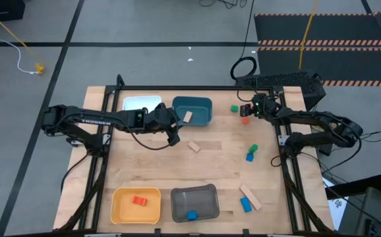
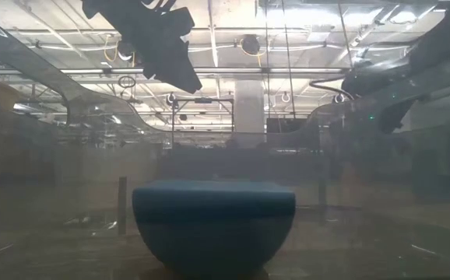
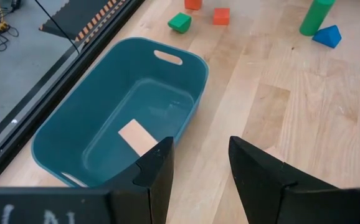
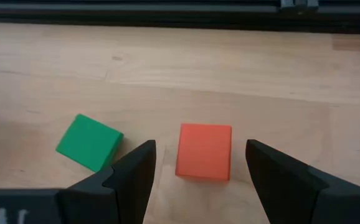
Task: Sort & place blocks by color
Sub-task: Put the top orange block into the yellow bin
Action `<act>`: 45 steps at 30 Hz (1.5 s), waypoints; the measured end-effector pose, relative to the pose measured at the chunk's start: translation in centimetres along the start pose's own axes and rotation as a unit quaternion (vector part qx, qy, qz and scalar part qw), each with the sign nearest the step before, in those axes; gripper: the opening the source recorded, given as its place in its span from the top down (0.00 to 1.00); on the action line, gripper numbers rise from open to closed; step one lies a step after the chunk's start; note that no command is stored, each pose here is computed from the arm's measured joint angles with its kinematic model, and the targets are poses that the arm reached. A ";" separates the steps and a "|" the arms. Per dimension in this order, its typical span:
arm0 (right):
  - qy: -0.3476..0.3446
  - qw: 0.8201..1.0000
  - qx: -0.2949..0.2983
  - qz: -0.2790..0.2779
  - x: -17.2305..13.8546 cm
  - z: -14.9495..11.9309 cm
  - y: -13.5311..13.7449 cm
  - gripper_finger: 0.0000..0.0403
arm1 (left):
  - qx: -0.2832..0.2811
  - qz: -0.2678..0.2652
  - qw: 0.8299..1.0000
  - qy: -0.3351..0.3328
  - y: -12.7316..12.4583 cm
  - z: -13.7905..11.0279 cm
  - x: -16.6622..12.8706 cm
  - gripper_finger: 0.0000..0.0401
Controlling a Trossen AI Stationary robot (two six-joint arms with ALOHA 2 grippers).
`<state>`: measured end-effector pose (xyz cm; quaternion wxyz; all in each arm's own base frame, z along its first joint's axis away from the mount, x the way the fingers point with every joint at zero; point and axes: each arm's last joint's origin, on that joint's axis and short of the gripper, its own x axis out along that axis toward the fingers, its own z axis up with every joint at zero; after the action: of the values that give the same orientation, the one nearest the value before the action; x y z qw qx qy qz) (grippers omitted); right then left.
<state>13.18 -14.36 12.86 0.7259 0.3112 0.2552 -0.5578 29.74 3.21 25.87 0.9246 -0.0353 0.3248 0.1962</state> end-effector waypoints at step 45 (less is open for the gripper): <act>-0.096 0.924 0.088 0.360 -4.9 3.4 4.2 0.71 | 0.205 -0.031 0.976 -0.072 -2.7 0.8 -0.8 0.62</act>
<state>16.09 -12.96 19.38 0.8686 0.3897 0.0051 -0.3059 30.65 0.64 26.88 0.9386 0.1594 0.2895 0.0990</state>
